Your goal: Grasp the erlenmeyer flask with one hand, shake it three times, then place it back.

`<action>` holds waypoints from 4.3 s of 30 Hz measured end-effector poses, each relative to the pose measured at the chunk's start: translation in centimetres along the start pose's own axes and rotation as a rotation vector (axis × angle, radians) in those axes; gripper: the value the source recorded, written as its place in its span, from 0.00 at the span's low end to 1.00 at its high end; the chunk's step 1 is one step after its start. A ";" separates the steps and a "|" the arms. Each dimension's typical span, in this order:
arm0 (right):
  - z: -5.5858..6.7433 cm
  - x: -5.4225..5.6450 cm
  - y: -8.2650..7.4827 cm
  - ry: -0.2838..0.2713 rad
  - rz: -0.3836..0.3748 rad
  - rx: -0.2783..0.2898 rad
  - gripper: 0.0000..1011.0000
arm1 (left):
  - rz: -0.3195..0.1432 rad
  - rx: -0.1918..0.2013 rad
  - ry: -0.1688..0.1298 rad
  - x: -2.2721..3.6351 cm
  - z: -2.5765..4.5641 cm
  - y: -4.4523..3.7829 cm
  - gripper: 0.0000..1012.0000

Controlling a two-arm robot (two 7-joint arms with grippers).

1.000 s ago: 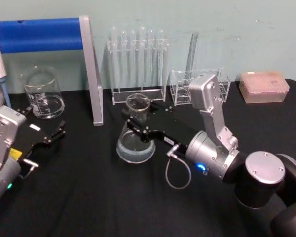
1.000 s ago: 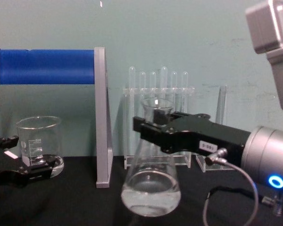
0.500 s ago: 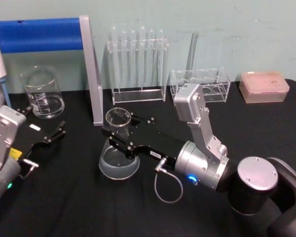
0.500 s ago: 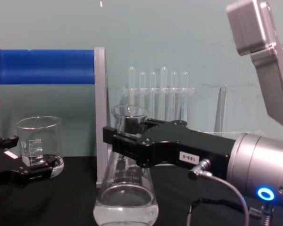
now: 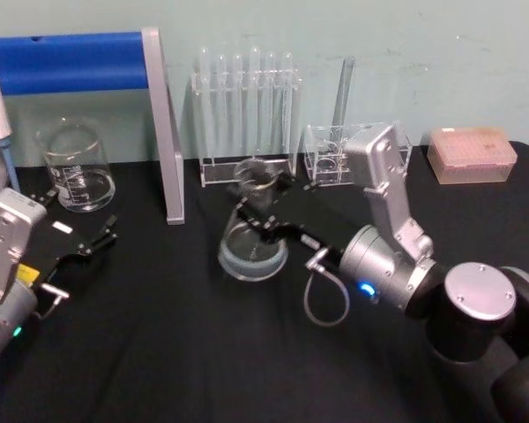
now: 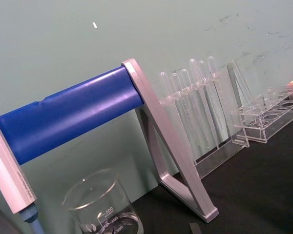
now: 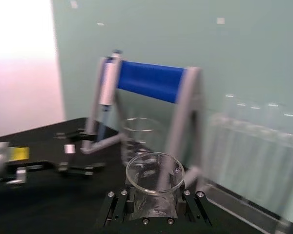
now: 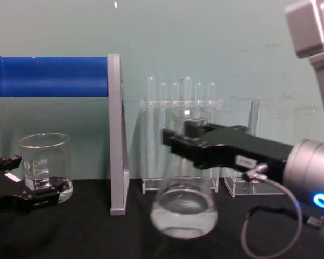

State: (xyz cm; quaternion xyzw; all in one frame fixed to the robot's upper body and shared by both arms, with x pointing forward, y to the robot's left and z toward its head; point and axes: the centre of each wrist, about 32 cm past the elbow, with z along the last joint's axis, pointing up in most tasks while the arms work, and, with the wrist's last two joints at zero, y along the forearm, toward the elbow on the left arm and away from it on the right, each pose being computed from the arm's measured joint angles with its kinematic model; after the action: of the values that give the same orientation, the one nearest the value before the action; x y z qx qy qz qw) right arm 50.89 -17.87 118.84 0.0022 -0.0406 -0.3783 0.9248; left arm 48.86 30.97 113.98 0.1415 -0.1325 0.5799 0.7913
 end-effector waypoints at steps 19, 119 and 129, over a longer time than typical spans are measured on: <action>-0.2 4.7 -2.1 -0.036 -0.308 -0.017 0.45 | 0.000 0.000 0.000 0.00 0.00 0.00 0.99; -4.8 0.0 -1.1 0.048 -0.049 -0.084 0.45 | 0.000 0.000 0.000 0.00 0.00 0.00 0.99; -4.8 0.0 -1.1 0.048 -0.049 -0.088 0.45 | 0.000 0.000 0.000 0.00 0.00 0.00 0.99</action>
State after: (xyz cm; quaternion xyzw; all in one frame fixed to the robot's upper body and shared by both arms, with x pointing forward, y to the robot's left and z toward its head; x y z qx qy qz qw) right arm 50.49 -18.75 114.04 -0.0282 -0.0017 -0.4020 0.9152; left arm 48.86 30.96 113.98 0.1415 -0.1325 0.5799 0.7913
